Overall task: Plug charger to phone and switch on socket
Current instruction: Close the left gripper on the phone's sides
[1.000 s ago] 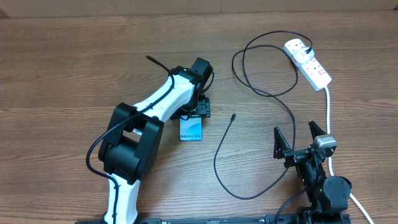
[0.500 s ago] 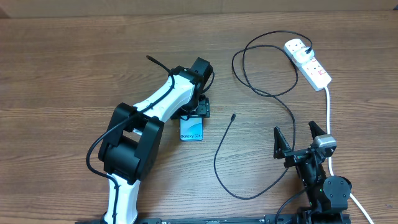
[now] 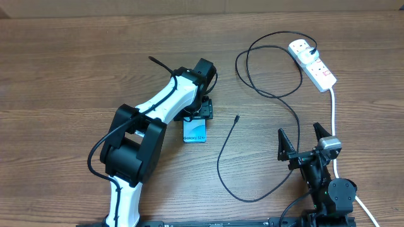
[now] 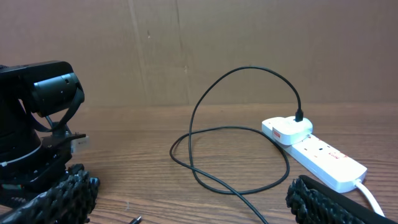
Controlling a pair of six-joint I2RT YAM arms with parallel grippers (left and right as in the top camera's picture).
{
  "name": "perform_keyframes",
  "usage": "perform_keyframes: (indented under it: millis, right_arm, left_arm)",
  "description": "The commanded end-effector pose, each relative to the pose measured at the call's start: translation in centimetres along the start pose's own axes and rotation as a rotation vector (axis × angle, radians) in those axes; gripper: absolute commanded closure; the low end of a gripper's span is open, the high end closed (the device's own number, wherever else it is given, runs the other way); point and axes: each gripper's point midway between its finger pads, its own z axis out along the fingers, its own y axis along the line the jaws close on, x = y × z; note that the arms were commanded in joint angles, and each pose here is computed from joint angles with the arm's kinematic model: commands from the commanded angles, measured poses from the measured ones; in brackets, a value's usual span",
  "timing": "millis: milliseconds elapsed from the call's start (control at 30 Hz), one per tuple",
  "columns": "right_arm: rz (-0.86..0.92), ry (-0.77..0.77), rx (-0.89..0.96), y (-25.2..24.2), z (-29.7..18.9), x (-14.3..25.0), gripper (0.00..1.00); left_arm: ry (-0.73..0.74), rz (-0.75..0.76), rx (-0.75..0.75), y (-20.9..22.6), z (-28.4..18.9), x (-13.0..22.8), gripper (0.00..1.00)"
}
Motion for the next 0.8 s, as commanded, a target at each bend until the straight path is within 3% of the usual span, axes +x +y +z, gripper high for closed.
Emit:
perform_keyframes:
  millis: [0,767]
  right_arm:
    - [-0.001,-0.004,-0.003,0.06,0.01,0.19,0.00]
    - [-0.002,-0.003,-0.003,0.06,0.01,0.20,0.00]
  left_arm:
    - [0.049,0.004,-0.126,2.73,3.23,0.84,0.22]
    - [0.066,-0.003,-0.115,2.56,2.54,0.79,0.24]
